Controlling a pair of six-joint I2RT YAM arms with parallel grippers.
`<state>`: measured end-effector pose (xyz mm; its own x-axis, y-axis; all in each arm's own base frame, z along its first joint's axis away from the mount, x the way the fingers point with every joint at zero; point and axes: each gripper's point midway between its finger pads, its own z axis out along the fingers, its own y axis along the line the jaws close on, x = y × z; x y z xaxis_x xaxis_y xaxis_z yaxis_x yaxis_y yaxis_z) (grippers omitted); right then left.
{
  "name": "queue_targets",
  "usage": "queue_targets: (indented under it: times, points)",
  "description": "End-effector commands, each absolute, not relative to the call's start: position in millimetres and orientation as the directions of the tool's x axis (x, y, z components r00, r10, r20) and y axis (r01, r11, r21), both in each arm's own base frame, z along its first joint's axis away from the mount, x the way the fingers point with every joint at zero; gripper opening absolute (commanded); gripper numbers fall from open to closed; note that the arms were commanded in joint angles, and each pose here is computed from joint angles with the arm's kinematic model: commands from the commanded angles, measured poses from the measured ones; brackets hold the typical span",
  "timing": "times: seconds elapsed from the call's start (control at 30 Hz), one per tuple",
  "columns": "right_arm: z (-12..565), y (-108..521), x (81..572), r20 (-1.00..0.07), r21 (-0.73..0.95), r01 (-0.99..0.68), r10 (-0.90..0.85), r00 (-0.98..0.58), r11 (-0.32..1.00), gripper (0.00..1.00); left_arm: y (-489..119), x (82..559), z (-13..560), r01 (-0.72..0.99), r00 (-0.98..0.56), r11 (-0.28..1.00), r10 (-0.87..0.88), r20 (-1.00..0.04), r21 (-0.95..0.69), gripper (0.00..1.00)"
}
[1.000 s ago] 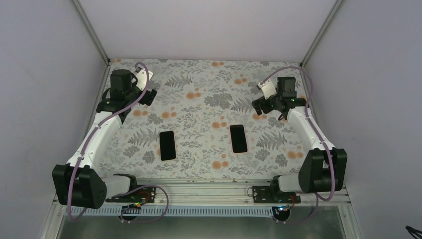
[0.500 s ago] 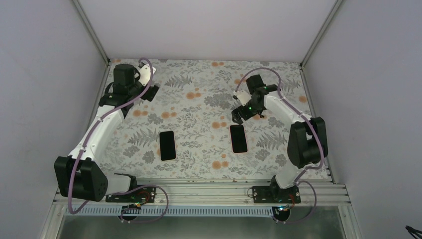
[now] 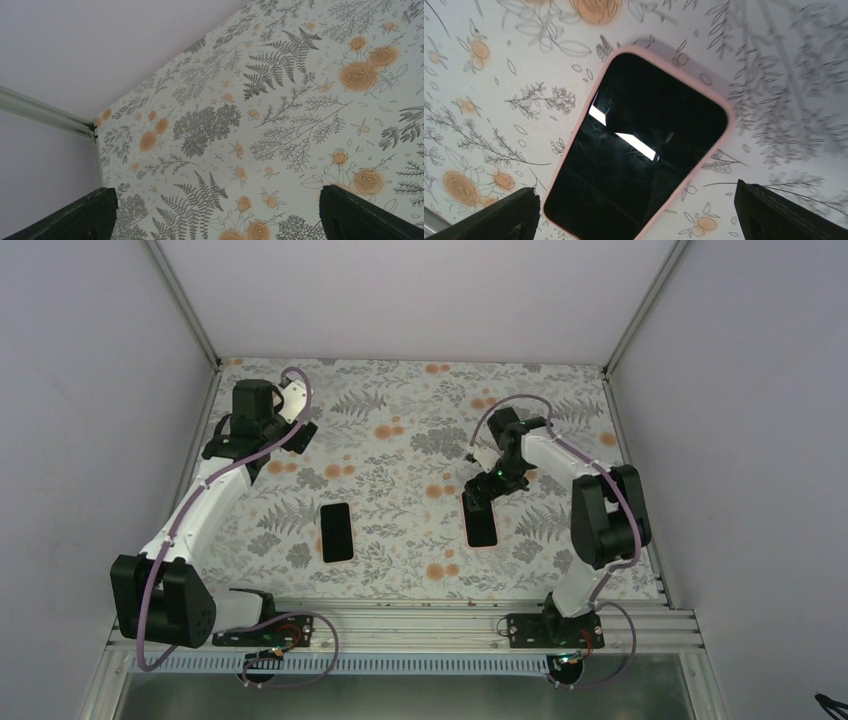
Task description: Take the phone out of the phone case
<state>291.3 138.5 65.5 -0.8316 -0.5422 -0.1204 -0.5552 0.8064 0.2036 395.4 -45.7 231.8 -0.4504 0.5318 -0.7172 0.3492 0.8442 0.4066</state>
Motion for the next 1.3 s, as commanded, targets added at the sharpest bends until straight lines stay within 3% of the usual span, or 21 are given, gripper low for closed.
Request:
queue_targets:
  times: [0.0, 0.3, 0.63, 0.87, 1.07, 1.27]
  points:
    - [47, 149, 272, -0.026, 0.275, -0.571, -0.587, -0.809, 0.774, 1.0, -45, 394, 236, 0.342, -0.434, 0.837, 0.543, -0.719, 0.427, 1.0]
    - [26, 162, 269, 0.008, 0.291, -0.575, -0.603, -0.798, 0.765, 1.0, -41, 393, 226, 0.326, -0.444, 0.838, 0.544, -0.712, 0.436, 1.0]
    - [13, 229, 264, 0.004, 0.295, -0.69, -0.723, -0.691, 0.661, 1.0, -41, 396, 230, 0.321, -0.442, 0.84, 0.541, -0.716, 0.437, 1.0]
    - [-12, 232, 263, 0.037, 0.06, -0.809, -0.812, -0.583, 0.584, 1.0, -37, 392, 220, 0.317, -0.456, 0.837, 0.547, -0.702, 0.447, 1.0]
    - [21, 205, 283, -0.121, -0.117, -0.845, -0.852, -0.51, 0.522, 1.0, -40, 393, 216, 0.326, -0.457, 0.84, 0.542, -0.705, 0.434, 1.0]
    - [31, 166, 263, -0.138, -0.158, -0.868, -0.881, -0.452, 0.47, 1.0, -50, 401, 219, 0.355, -0.44, 0.838, 0.541, -0.717, 0.414, 1.0]
